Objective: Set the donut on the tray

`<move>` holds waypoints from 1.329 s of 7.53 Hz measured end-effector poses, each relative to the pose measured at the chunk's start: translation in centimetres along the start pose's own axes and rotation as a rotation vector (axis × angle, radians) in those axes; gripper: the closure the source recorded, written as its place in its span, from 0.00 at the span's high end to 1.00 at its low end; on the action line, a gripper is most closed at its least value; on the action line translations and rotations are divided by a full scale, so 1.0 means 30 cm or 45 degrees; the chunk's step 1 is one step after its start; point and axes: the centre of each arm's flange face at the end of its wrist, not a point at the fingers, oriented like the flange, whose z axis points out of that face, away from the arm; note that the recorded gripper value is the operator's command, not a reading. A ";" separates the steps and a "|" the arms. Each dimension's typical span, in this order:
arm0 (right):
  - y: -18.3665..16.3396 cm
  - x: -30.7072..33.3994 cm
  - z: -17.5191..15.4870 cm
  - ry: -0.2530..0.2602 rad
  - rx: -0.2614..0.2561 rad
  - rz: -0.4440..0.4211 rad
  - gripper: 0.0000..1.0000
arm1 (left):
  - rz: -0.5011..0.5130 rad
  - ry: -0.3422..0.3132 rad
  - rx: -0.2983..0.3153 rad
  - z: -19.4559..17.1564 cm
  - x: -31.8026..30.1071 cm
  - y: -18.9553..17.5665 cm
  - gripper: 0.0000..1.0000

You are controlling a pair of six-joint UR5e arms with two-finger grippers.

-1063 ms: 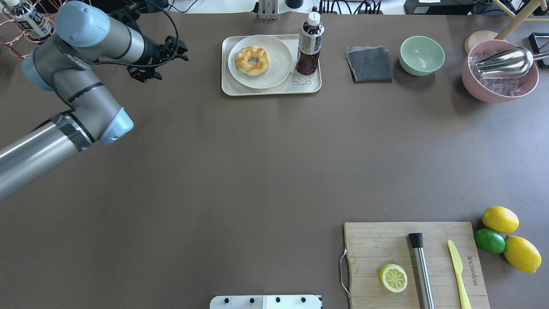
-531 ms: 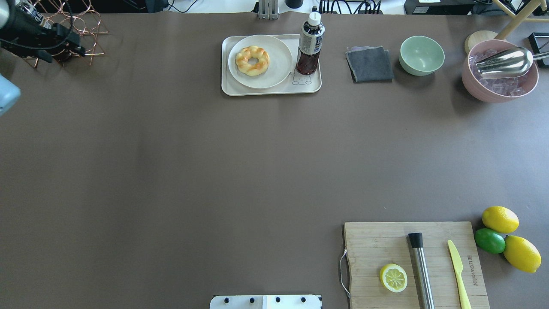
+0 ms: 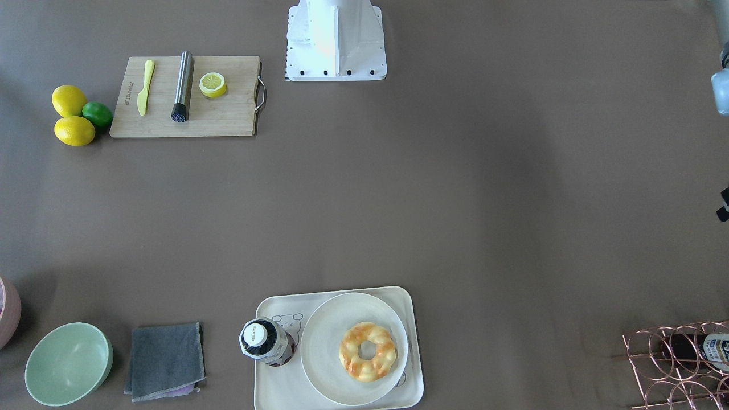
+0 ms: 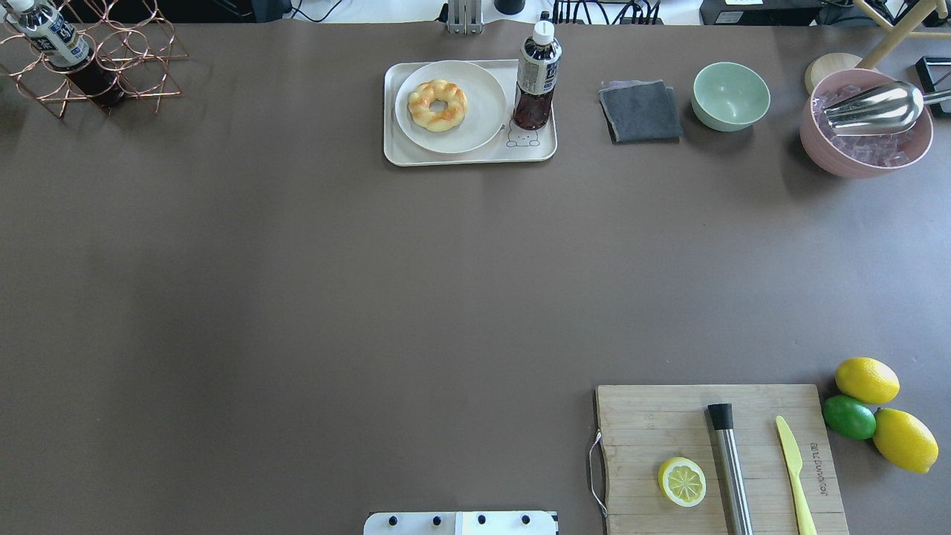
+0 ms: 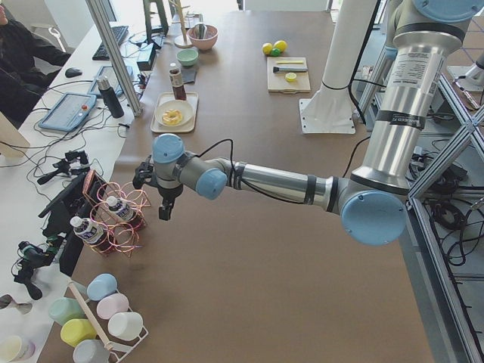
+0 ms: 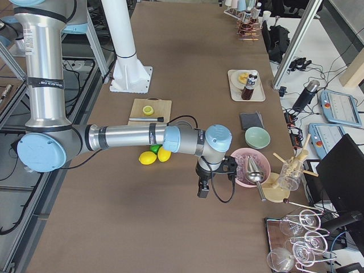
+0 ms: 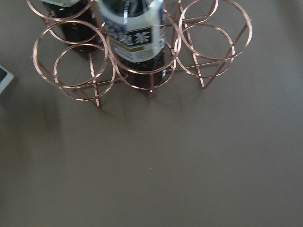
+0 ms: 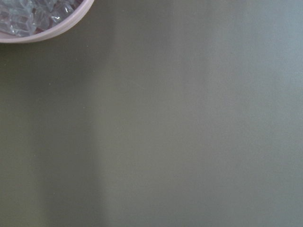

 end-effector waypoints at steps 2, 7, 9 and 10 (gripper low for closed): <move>0.012 0.019 0.003 0.002 -0.001 0.015 1.00 | 0.038 -0.116 0.018 -0.046 -0.166 0.074 0.98; 0.042 0.055 0.003 -0.011 0.012 0.055 1.00 | -0.030 -0.096 -0.045 -0.075 -0.230 0.121 0.98; 0.047 0.068 -0.003 -0.012 0.017 0.068 1.00 | -0.029 -0.081 -0.141 -0.129 -0.232 0.139 0.98; 0.048 0.074 -0.005 -0.013 0.019 0.073 1.00 | -0.031 -0.075 -0.185 -0.182 -0.243 0.160 0.98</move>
